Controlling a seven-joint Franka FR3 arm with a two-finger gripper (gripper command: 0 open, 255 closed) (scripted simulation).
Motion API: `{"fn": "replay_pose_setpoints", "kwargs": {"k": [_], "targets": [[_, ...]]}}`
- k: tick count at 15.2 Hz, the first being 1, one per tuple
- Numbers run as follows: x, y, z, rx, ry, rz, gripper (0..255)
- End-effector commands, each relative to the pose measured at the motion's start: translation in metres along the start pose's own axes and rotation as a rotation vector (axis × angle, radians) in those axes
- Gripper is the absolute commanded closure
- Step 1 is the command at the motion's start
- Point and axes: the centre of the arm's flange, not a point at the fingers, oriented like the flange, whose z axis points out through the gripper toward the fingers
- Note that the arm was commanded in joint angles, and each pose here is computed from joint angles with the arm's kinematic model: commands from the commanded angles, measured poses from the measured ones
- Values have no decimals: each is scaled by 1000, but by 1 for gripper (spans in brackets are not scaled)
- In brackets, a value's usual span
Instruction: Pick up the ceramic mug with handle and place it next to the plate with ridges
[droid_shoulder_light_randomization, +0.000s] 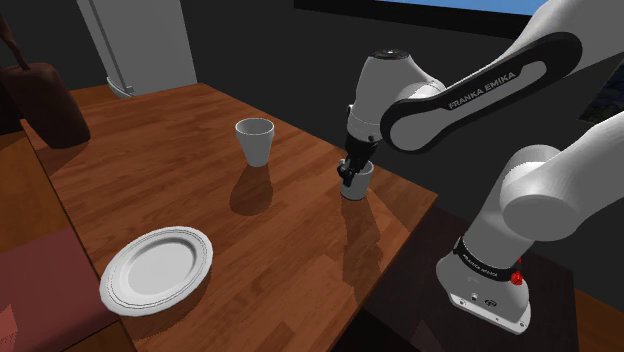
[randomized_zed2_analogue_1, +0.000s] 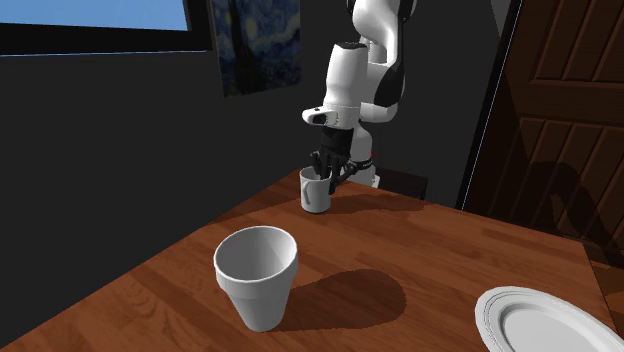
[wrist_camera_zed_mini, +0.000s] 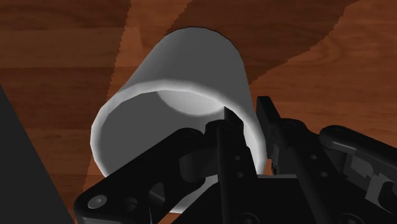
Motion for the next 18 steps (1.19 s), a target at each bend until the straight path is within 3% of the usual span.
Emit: {"fn": "replay_pose_setpoints", "kwargs": {"k": [1, 18], "targets": [[0, 0, 0, 0, 0, 0, 255], [10, 5, -78, 0, 0, 0, 255]]}}
